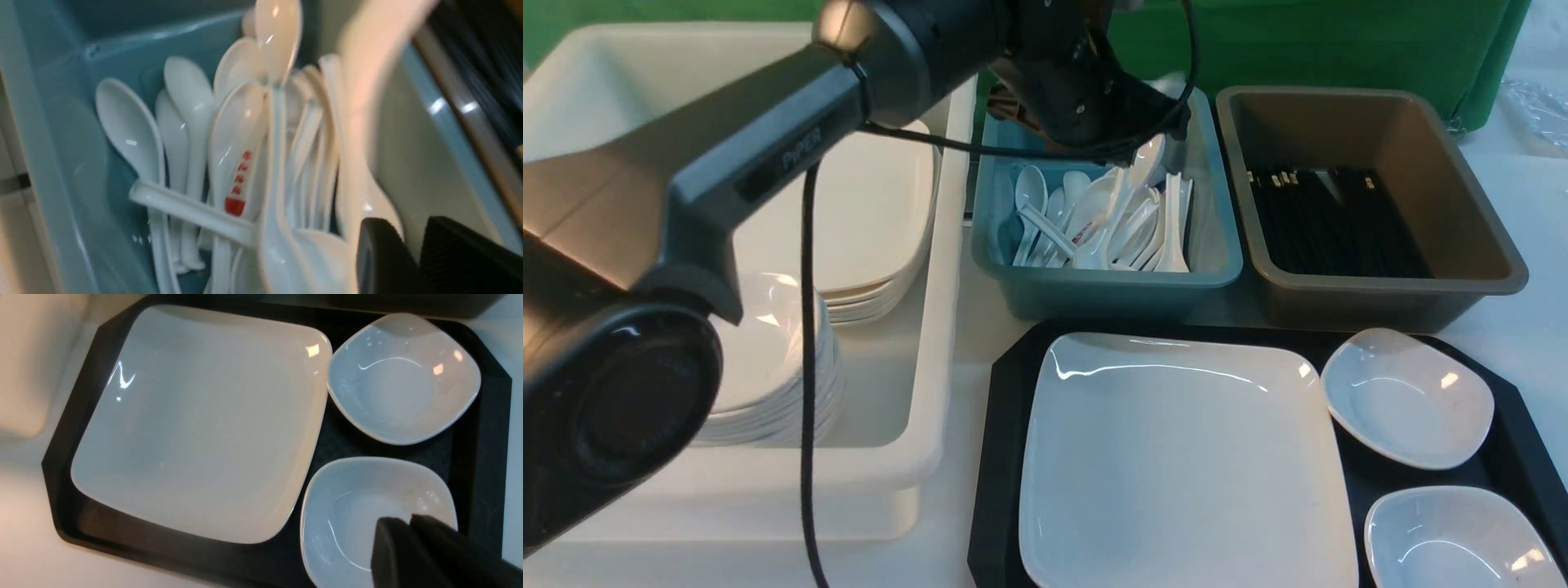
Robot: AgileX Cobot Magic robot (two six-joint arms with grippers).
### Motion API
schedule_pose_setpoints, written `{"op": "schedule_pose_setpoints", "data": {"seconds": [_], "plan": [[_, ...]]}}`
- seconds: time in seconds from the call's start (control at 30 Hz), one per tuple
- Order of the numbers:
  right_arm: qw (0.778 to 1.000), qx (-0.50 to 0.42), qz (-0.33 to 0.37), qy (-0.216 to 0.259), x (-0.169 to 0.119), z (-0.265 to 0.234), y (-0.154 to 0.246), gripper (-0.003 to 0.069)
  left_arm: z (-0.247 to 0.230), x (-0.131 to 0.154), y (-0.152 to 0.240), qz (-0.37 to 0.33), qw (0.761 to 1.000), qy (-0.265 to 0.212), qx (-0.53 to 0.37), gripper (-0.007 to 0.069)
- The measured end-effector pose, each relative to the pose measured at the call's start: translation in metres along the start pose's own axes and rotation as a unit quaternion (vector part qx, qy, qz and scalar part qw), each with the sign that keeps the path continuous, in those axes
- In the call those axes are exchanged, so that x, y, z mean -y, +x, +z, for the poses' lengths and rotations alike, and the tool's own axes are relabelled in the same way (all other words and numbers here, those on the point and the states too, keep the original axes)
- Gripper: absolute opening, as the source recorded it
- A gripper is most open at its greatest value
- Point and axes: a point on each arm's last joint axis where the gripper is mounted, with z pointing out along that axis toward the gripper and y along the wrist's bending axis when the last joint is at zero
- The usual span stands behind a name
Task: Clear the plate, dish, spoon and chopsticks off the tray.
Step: Use the left arm to put the soup spoon into the small storage box in the middle, then use the right arm to grab a small plate from the dinner plate
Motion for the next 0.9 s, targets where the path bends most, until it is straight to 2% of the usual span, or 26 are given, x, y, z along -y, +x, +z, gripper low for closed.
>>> {"op": "schedule_pose_setpoints", "data": {"seconds": [0.1, 0.23, 0.3, 0.37, 0.43, 0.47, 0.53, 0.63, 0.67, 0.77, 0.8, 0.83, 0.9], "plan": [[1.0, 0.003, -0.003, 0.0, 0.0, 0.001, -0.001, 0.0077, -0.001, -0.002, 0.002, -0.004, 1.0, -0.004, -0.013, 0.0348], [1.0, -0.011, -0.019, 0.0, 0.001, 0.005, -0.002, 0.0078, -0.013, -0.003, 0.001, -0.004, 1.0, -0.007, -0.025, 0.0403], [0.999, -0.036, -0.036, -0.002, 0.002, 0.012, -0.002, 0.008, -0.033, -0.003, 0.001, 0.012, 0.999, -0.008, -0.044, 0.0363], [0.996, -0.067, -0.052, -0.006, 0.003, 0.019, -0.002, 0.0085, -0.056, -0.002, 0.002, 0.033, 0.998, -0.009, -0.061, 0.0257], [0.992, -0.104, -0.075, -0.019, 0.004, 0.03, -0.001, 0.009, -0.079, 0.0, 0.001, 0.051, 0.996, -0.008, -0.07, 0.012], [0.989, -0.119, -0.083, -0.028, 0.005, 0.036, 0.001, 0.0091, -0.089, 0.0, 0.0, 0.055, 0.996, -0.006, -0.065, 0.0082], [0.982, -0.156, -0.097, -0.053, 0.005, 0.055, 0.008, 0.0104, -0.117, 0.003, -0.001, 0.07, 0.996, 0.003, -0.049, 0.0028], [0.972, -0.199, -0.103, -0.07, 0.008, 0.079, 0.02, 0.0152, -0.143, 0.005, 0.005, 0.071, 0.996, 0.015, -0.042, 0.0013], [0.969, -0.212, -0.106, -0.071, 0.01, 0.088, 0.026, 0.0189, -0.15, 0.005, 0.008, 0.073, 0.996, 0.018, -0.042, 0.0013], [0.958, -0.241, -0.135, -0.072, 0.008, 0.116, 0.04, 0.04, -0.18, 0.003, 0.034, 0.076, 0.996, 0.019, -0.049, 0.0013], [0.958, -0.242, -0.138, -0.072, 0.008, 0.117, 0.04, 0.0412, -0.179, 0.002, 0.037, 0.076, 0.996, 0.019, -0.053, 0.0013], [0.953, -0.25, -0.158, -0.071, 0.005, 0.127, 0.044, 0.0493, -0.19, 0.001, 0.048, 0.075, 0.996, 0.019, -0.046, 0.0013], [0.945, -0.259, -0.188, -0.065, 0.001, 0.137, 0.047, 0.0546, -0.2, -0.002, 0.064, 0.073, 0.996, 0.019, -0.04, 0.0013]]}}
